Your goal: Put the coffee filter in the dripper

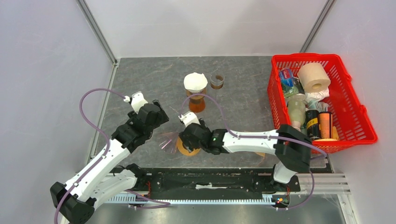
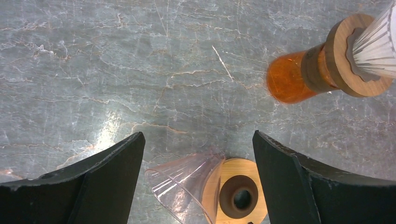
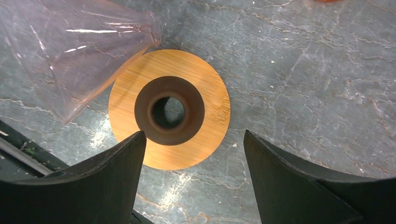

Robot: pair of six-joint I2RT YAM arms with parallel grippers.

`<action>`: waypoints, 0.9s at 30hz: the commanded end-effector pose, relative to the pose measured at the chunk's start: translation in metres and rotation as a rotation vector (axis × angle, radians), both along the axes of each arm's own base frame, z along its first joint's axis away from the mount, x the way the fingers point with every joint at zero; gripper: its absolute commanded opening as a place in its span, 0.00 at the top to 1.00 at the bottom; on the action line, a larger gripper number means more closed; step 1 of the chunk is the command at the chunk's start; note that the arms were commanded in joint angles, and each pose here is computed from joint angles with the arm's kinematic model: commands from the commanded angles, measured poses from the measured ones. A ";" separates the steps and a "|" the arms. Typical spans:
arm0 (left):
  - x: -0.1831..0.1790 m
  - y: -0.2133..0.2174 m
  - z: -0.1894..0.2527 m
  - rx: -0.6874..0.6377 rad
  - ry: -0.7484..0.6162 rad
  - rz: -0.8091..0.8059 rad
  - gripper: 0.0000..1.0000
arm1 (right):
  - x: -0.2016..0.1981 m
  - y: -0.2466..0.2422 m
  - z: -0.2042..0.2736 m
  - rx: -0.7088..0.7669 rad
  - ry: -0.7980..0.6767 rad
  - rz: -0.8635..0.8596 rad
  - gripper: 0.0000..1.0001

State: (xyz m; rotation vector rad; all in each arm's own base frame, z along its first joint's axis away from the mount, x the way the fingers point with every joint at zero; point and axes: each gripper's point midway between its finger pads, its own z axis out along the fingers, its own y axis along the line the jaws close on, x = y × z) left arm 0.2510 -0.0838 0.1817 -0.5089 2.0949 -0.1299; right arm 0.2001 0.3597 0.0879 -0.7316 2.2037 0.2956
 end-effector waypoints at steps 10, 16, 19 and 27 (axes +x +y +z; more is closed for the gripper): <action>-0.002 0.011 -0.003 -0.006 -0.015 0.074 0.08 | 0.014 0.022 -0.019 -0.136 -0.041 0.041 0.24; -0.002 0.010 -0.003 -0.010 -0.015 0.074 0.07 | 0.009 0.022 -0.039 -0.161 -0.002 0.051 0.29; -0.002 0.010 -0.004 -0.010 -0.013 0.074 0.07 | 0.011 0.021 -0.042 -0.168 -0.004 0.043 0.36; -0.002 0.007 0.000 -0.016 -0.014 0.055 0.07 | 0.016 0.019 -0.051 -0.187 -0.011 0.013 0.56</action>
